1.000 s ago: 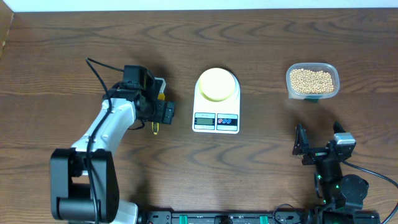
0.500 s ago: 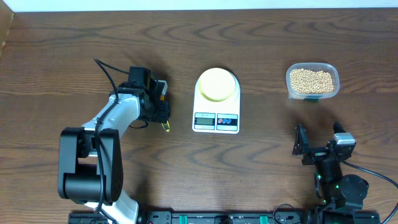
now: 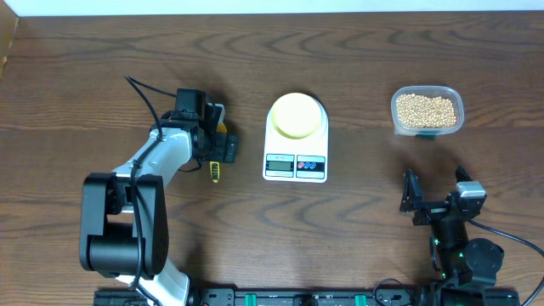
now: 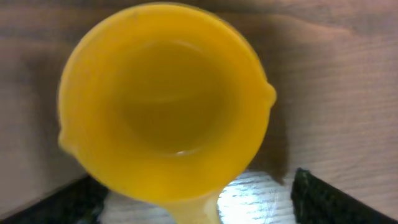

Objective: Scoop item into bowl and weigh 50g on scale
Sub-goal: 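Close the left gripper on the yellow scoop handle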

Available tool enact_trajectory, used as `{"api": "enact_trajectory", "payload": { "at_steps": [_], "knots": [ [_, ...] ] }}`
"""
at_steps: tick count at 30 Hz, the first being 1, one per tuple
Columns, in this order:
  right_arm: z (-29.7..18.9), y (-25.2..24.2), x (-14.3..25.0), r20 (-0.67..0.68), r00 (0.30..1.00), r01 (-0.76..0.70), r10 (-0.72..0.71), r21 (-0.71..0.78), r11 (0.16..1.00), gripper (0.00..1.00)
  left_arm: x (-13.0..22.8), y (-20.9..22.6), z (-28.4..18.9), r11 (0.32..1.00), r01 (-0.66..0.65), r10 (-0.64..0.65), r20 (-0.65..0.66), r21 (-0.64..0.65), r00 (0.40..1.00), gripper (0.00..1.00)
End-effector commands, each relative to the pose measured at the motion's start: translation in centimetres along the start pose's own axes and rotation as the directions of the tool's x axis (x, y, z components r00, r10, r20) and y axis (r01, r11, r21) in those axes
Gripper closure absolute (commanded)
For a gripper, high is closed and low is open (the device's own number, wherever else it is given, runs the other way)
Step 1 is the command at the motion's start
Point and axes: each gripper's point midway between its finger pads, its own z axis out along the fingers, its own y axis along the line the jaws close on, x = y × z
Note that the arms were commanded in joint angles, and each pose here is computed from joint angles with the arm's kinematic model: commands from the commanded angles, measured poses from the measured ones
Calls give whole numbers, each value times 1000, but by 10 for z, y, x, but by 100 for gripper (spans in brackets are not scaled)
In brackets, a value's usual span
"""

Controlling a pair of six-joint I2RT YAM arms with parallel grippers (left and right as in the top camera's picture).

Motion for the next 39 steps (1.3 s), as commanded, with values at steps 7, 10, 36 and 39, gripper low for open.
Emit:
{"api": "enact_trajectory", "payload": {
  "at_steps": [7, 10, 36, 39],
  "knots": [
    [0, 0, 0, 0, 1000, 14, -14, 2, 1000, 1, 2, 1, 5, 1000, 9, -9, -17, -4, 1000, 25],
    [0, 0, 0, 0, 1000, 14, -14, 2, 1000, 1, 2, 1, 5, 1000, 9, -9, -16, -4, 1000, 38],
    [0, 0, 0, 0, 1000, 14, -14, 2, 1000, 1, 2, 1, 5, 1000, 9, -9, -11, -5, 1000, 70],
    [0, 0, 0, 0, 1000, 14, -14, 2, 1000, 1, 1, 2, 6, 1000, 22, -22, -7, -5, 1000, 70]
  ]
}}
